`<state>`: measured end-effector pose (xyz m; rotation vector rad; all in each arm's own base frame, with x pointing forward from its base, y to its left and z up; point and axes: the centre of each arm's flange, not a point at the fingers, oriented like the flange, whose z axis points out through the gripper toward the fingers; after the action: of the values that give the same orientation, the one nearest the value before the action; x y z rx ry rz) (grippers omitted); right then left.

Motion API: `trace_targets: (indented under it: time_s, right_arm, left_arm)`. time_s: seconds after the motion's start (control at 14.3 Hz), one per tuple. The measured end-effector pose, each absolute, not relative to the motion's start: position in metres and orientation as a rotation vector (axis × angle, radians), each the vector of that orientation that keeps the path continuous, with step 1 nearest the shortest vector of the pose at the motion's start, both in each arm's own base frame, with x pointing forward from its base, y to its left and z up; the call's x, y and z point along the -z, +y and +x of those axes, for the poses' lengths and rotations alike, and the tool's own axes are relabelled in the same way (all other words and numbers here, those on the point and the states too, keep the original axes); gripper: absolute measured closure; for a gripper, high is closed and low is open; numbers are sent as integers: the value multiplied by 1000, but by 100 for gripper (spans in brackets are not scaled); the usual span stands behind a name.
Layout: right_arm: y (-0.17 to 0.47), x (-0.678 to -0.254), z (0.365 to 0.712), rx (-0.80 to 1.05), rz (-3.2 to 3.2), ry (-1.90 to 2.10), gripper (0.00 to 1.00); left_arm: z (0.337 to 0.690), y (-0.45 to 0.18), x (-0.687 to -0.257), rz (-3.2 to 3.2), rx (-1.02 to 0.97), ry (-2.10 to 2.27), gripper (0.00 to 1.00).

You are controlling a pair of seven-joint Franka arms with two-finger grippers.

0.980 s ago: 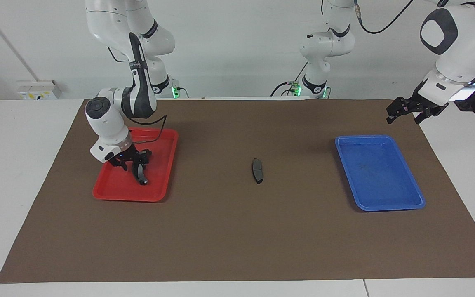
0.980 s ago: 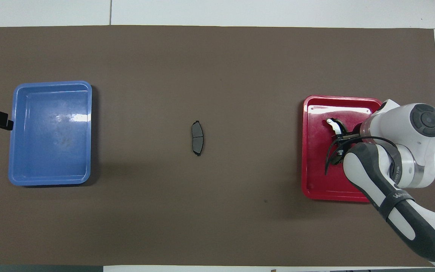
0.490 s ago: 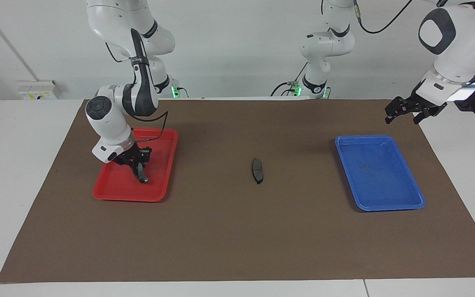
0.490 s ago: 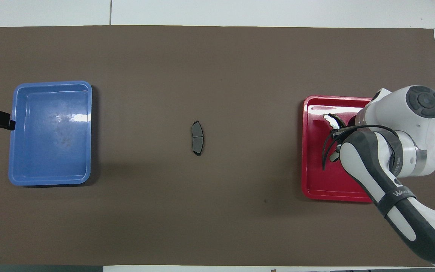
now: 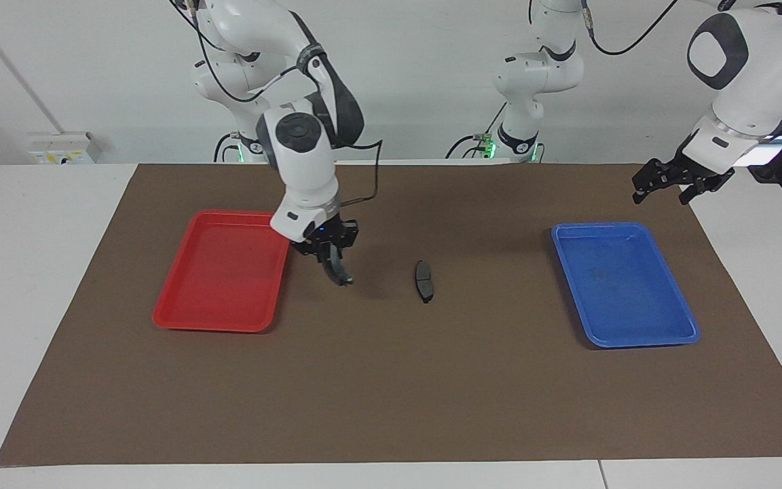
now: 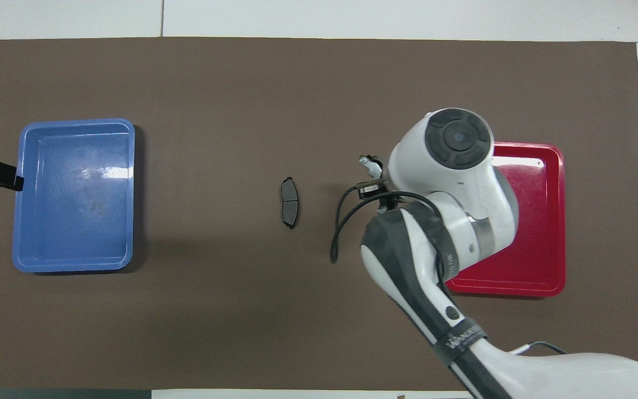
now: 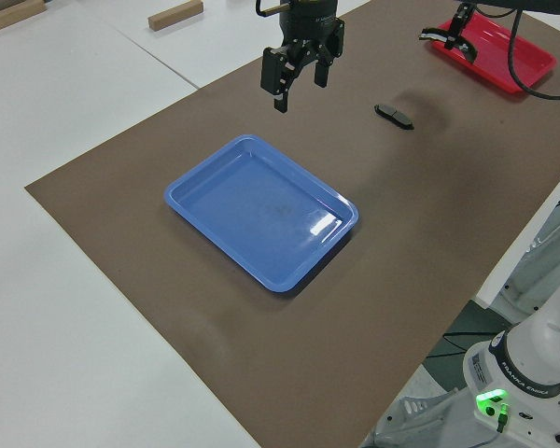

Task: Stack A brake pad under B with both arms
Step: 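Carry the curved pad with the right gripper over the small pad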

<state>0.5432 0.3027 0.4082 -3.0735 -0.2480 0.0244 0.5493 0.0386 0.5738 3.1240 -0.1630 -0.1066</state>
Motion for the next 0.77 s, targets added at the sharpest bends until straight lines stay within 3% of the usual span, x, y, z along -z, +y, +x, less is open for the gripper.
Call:
trace_targets:
  time_s: [0.35,0.49,0.77]
  right_arm:
    - [420,-349,537,30,-3065,-219,57]
    - [430,-326,537,37,-3066,-235,57]
    - [439,-322,534,66,-3054,-253,57]
  left_arm:
    - [549,38,-574,3124,106,-163,0]
    - [549,38,-574,3124,106,-163,0]
    - [549,39,-574,3124,106,-162,0]
